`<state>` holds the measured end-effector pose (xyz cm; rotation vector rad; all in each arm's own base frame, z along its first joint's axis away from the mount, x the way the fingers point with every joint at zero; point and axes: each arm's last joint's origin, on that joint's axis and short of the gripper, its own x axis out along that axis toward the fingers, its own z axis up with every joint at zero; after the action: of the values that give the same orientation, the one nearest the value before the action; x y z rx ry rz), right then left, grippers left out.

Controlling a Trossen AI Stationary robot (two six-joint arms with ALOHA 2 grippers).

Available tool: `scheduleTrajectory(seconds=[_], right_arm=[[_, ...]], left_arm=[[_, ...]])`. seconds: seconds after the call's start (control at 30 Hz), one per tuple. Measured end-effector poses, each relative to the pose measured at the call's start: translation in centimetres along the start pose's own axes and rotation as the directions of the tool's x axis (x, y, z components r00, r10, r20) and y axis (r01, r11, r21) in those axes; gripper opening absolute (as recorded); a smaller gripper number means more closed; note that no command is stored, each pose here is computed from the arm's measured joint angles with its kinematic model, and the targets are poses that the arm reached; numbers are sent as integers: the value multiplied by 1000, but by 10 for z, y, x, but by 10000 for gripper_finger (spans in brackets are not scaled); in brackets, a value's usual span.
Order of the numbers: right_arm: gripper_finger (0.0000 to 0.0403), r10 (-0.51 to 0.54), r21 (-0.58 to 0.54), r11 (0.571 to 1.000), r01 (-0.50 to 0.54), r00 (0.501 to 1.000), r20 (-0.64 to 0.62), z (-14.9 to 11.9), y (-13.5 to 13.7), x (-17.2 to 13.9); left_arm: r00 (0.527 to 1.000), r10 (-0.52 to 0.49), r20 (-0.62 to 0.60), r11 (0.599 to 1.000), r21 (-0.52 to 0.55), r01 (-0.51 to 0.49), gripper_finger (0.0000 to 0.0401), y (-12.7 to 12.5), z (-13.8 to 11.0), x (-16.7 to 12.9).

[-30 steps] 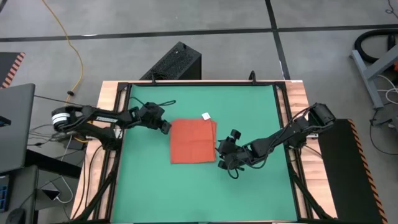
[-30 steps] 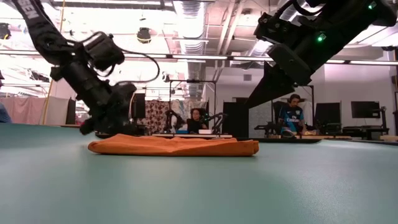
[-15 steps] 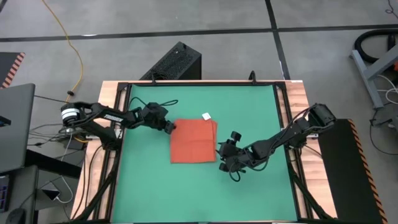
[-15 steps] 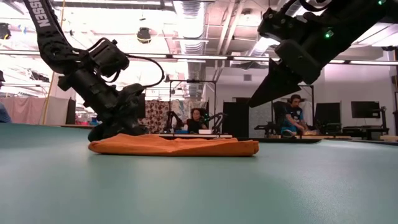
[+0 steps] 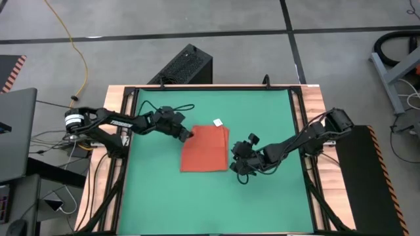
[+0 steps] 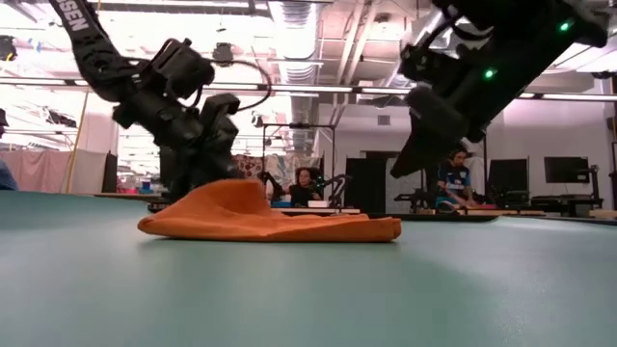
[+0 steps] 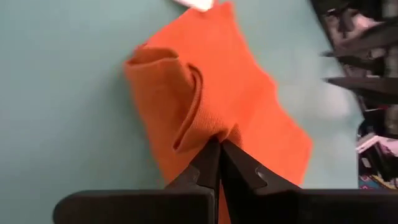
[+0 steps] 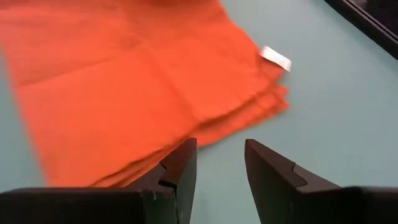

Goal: Roll towel
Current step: Fold the orange towel

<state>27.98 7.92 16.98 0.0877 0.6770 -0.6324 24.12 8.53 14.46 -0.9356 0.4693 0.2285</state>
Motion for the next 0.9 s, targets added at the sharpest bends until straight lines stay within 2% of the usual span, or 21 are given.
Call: scheduleTrajectory(seconds=[0.1, 0.2, 0.37, 0.43, 0.5, 0.57, 0.6, 0.67, 0.77, 0.9], right_arm=[[156, -15, 5, 1000, 15, 1000, -6, 1, -3, 3], [156, -14, -1, 1000, 14, 1000, 0, 3, -3, 4], [156, -18, -10, 1000, 18, 1000, -6, 2, -4, 4], [156, -18, -10, 1000, 18, 1000, -6, 2, -4, 4], [156, -18, -11, 1000, 18, 1000, -6, 2, -4, 4], [156, -16, -12, 1000, 16, 1000, -6, 2, -3, 3], [156, -13, -15, 1000, 13, 1000, -5, 1, -3, 3], [156, -6, -18, 1000, 6, 1000, -4, 0, -1, 1], [156, -3, -19, 1000, 3, 1000, -3, 0, -1, 0], [156, 0, -19, 1000, 0, 1000, 0, 0, 0, 0]], left_arm=[[999, -41, 4, 999, 28, 41, 0, -14, 6, 4], [992, -126, -19, 990, 67, 127, 0, -34, 10, 8], [968, -245, -55, 944, 215, 252, 0, -75, 14, 15], [964, -257, -67, 921, 284, 265, 0, -86, 15, 16], [982, -170, -78, 923, 337, 187, 0, -84, 12, 17], [997, 13, -74, 929, 369, 15, 0, -70, 5, 18], [992, 108, -70, 920, 384, -73, 0, -62, 2, 19], [973, 224, -53, 894, 408, -184, 0, -48, -2, 22], [941, 335, -49, 865, 411, -286, 0, -29, -4, 24], [918, 394, -46, 840, 425, -339, 0, -14, -1, 27]])
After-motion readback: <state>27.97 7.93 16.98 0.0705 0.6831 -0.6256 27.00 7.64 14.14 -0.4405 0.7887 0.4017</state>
